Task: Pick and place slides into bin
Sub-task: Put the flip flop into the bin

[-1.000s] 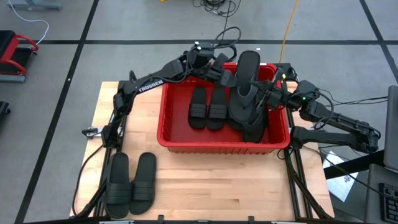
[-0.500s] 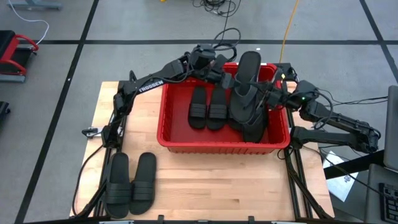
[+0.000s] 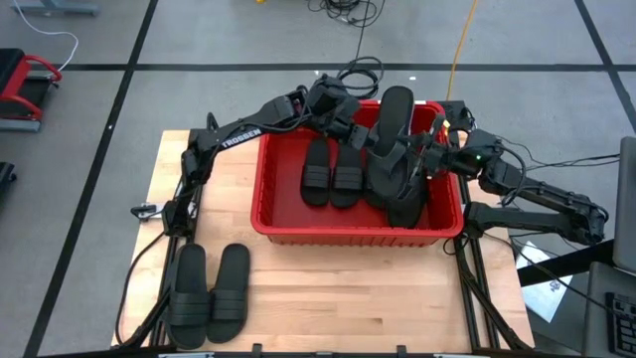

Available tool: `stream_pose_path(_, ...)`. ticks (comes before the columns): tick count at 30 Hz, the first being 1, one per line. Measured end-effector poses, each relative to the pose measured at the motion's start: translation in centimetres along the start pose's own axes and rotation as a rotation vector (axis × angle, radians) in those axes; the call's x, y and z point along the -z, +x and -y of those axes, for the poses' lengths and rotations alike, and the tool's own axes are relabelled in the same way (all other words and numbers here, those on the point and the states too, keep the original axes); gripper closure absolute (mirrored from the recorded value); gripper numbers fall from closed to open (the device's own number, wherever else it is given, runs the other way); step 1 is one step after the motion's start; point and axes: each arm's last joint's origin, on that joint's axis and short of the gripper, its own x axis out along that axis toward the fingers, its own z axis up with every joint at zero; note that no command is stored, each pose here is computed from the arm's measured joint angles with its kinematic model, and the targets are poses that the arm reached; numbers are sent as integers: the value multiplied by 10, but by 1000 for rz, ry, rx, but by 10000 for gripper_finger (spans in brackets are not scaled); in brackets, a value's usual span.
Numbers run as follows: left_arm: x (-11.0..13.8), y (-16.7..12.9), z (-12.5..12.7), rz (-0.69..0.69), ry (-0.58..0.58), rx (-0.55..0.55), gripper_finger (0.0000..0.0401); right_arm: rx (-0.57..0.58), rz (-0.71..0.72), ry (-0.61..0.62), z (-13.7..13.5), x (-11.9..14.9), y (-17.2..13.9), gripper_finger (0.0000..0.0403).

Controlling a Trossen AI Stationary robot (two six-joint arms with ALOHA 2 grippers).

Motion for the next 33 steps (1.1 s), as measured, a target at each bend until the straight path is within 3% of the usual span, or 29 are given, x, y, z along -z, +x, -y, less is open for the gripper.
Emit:
stream_pose_path(6, -7, -3, -2, 26, 18, 36, 400, -134, -153, -53, -13, 14, -3, 268)
stream_pose_path(12, -9, -4, -3, 23, 18, 56, 401, 4, -346, -48, -11, 21, -5, 225)
stream_pose_path(15, -8, -5, -6, 10, 39, 47, 401, 55, -401, -53, -8, 23, -5, 219)
stream_pose_path(24, -10, -5, -26, -34, 53, -16, 401, 15, -516, 26, -12, 35, -10, 218)
stream_pose_path(33, 10, 44, -47, -145, -39, -4, 401, 14, -621, 47, -12, 43, -22, 219)
